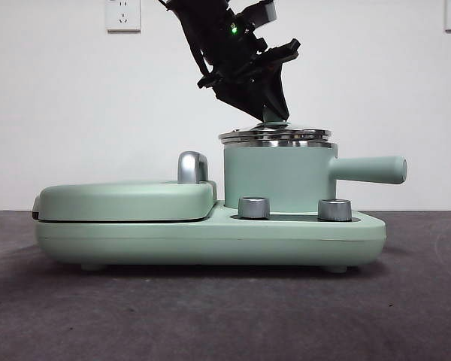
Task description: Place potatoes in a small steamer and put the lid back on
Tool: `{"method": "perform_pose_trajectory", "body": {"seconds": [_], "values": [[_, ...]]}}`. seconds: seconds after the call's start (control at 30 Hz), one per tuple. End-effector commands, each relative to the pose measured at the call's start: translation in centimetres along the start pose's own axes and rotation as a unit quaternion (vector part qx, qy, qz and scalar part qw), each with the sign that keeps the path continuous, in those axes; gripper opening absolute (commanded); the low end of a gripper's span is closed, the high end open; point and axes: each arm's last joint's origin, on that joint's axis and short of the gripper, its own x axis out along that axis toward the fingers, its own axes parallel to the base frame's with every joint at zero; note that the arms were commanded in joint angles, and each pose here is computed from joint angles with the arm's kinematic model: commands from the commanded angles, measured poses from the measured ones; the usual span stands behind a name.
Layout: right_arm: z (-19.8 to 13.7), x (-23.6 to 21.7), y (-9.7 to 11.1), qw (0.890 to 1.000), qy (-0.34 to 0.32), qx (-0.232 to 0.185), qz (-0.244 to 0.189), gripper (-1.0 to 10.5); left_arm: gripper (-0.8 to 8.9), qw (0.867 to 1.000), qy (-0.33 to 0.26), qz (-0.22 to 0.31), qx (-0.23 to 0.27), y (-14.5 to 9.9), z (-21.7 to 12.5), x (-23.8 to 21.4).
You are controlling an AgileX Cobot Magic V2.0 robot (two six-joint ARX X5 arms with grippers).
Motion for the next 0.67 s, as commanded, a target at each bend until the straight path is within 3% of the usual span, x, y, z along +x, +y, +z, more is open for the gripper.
{"method": "perform_pose_trajectory", "body": {"seconds": [0.03, 0.3, 0.67], "values": [[0.2, -0.2, 0.1, 1.0, -0.008, 0.006, 0.008, 4.3, 0.14, 1.0, -0.022, -0.011, 0.014, -0.4, 0.8, 0.1], [0.2, -0.2, 0.1, 1.0, -0.008, 0.006, 0.007, 4.3, 0.14, 0.998, -0.022, -0.014, 0.048, -0.5, 0.7, 0.2], [0.2, -0.2, 0.1, 1.0, -0.008, 0.006, 0.007, 4.3, 0.14, 0.998, -0.016, -0.035, 0.052, -0.6, 0.1, 1.5]]}}
